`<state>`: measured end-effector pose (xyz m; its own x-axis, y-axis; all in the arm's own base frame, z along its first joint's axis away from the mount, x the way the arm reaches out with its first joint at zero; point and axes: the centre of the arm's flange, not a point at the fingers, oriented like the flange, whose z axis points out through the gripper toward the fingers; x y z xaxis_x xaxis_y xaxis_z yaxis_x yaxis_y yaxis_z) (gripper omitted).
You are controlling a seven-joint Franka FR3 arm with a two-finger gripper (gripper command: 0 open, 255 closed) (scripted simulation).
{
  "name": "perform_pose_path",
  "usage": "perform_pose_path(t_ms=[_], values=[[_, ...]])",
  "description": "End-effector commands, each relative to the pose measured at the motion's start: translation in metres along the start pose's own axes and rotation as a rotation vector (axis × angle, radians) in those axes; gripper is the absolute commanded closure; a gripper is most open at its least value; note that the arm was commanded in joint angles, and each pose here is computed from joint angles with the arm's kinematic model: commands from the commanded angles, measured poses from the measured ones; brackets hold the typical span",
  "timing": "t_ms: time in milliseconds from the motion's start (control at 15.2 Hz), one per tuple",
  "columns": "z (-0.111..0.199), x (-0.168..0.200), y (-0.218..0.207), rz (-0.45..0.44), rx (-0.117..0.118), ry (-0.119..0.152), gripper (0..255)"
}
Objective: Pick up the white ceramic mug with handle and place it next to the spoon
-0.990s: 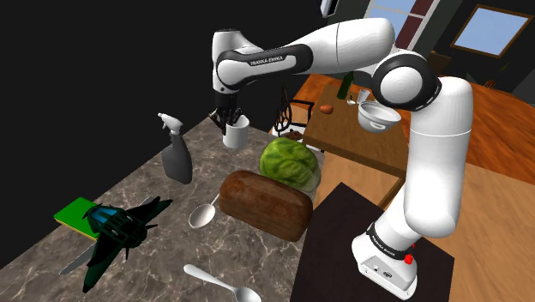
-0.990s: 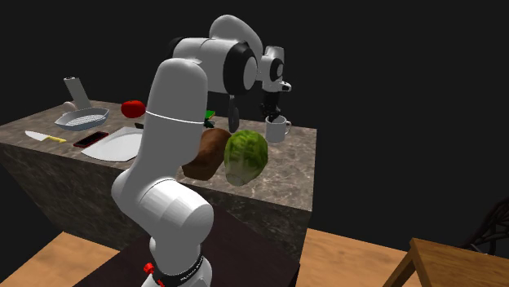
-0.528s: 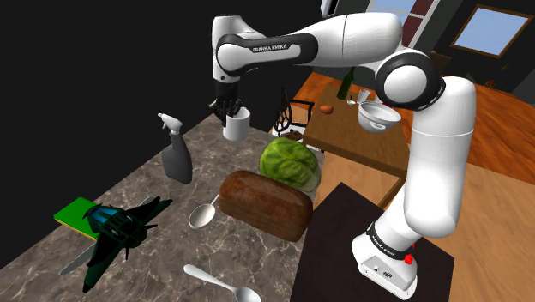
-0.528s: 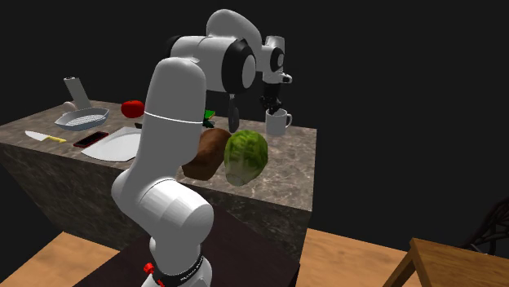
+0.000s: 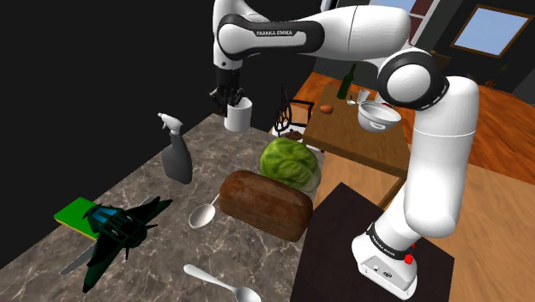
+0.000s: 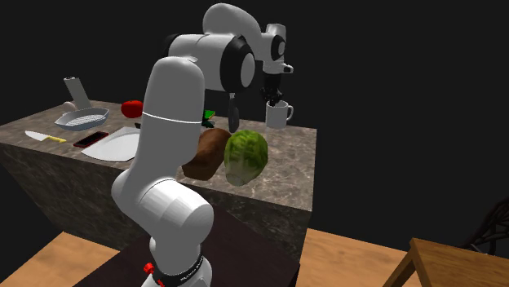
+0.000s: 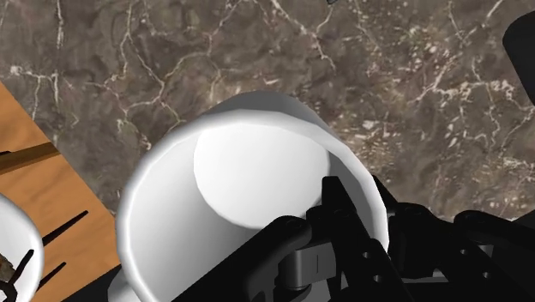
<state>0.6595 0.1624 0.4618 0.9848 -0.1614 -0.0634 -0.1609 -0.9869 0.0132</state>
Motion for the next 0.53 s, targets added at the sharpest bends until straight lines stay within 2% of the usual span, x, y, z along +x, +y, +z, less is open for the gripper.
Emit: perform_pose_path(t_ms=[0,462], values=[[-0.011,-0.001,0.000,0.000,0.000,0.000,255],[-0.048,-0.003,0.001,0.000,0.000,0.000,255]])
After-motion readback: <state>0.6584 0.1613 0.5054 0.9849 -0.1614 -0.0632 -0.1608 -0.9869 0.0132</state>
